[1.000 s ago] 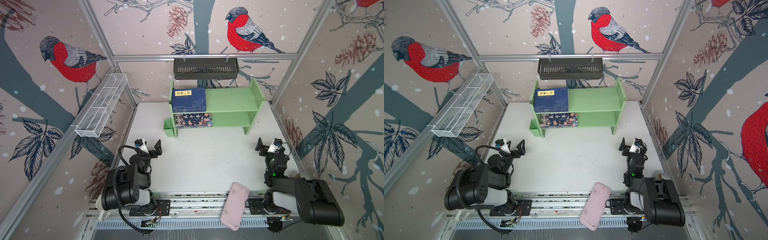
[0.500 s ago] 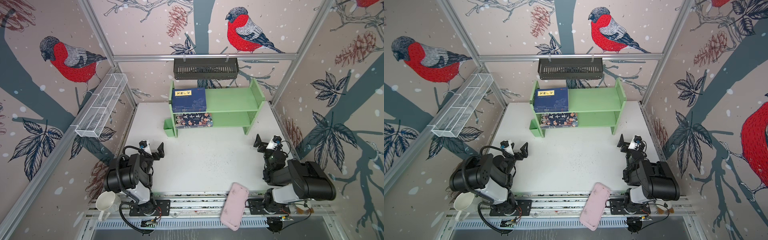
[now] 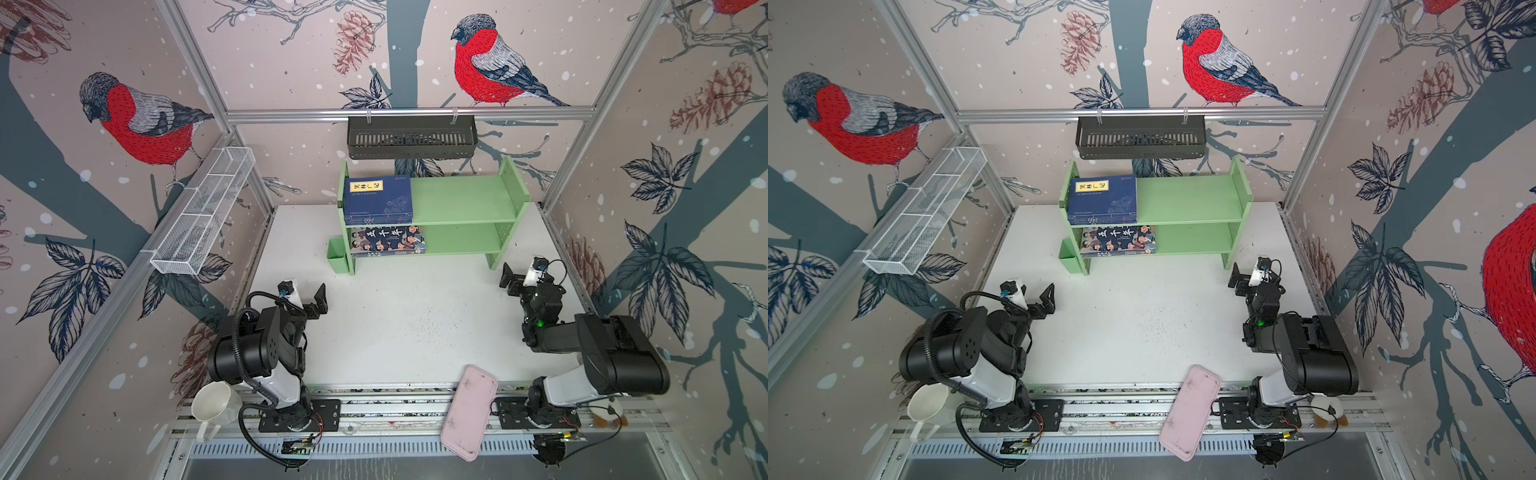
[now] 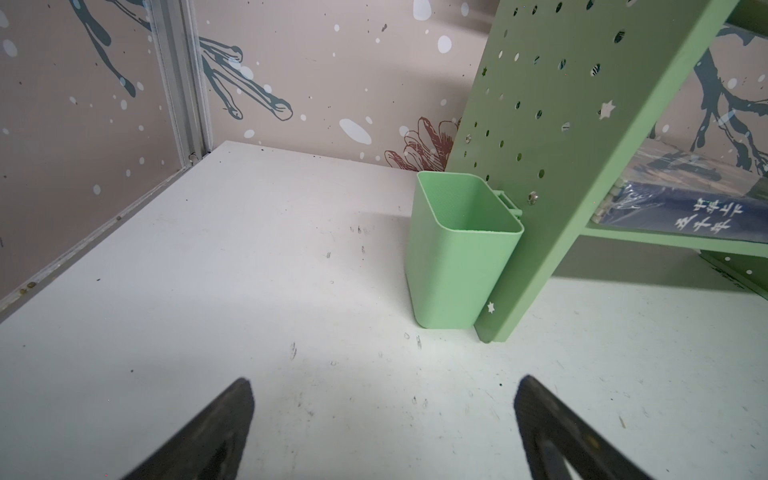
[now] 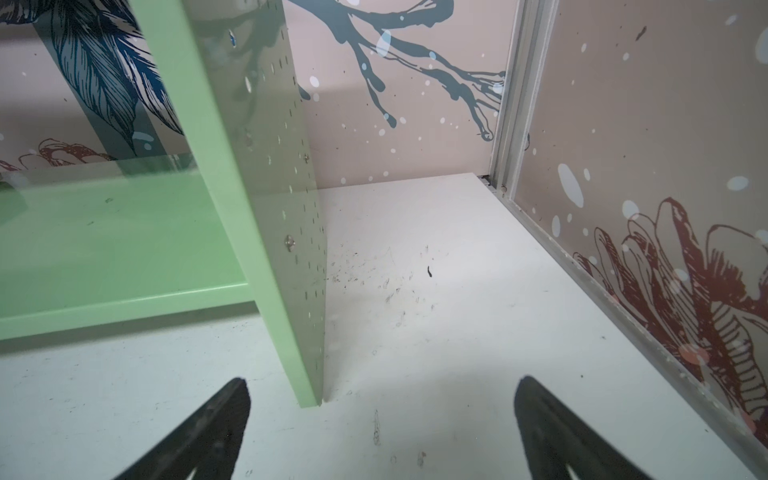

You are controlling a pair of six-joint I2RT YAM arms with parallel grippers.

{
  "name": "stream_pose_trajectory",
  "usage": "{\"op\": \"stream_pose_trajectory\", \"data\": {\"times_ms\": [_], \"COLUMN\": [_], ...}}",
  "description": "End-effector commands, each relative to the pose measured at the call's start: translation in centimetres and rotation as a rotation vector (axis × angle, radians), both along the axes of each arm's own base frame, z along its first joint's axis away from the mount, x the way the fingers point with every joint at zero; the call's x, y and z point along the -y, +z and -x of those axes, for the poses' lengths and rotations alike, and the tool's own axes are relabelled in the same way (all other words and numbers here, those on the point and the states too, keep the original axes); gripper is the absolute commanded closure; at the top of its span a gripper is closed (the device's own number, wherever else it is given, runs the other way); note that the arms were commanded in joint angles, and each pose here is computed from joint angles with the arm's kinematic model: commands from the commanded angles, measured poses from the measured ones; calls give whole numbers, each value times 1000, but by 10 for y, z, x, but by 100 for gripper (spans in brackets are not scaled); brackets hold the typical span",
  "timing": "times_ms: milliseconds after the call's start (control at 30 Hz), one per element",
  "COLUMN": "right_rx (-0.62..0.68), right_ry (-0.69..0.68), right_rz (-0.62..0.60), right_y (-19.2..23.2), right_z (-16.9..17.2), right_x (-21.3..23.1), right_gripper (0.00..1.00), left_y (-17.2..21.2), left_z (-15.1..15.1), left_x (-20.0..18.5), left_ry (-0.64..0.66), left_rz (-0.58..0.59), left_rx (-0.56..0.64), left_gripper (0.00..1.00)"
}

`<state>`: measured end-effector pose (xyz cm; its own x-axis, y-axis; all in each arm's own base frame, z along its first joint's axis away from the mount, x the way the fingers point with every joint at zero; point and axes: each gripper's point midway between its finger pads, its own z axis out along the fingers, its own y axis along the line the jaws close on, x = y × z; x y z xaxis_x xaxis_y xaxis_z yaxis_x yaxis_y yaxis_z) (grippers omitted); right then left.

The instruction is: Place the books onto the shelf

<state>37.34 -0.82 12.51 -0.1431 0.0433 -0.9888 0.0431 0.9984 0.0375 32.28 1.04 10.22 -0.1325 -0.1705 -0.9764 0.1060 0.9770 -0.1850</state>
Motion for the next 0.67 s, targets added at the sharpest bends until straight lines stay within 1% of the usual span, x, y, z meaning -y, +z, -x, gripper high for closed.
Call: {"op": "stream_pose_trajectory", "data": {"times_ms": [0, 633], "right_rx": [-7, -9], "right_ry": [-28, -28], "right_rz": [23, 24], "right_y": [-1, -1], "right_z": [-1, -2], "right_x": [4, 4], "right_gripper": [0, 0], "left_y": [53, 53], "left_z": [-1, -1], "left_x": [-1, -1], "left_ry": [7, 8], "left_rz": [-64, -64], "left_rx": [221, 221], "left_gripper": [2, 2]}}
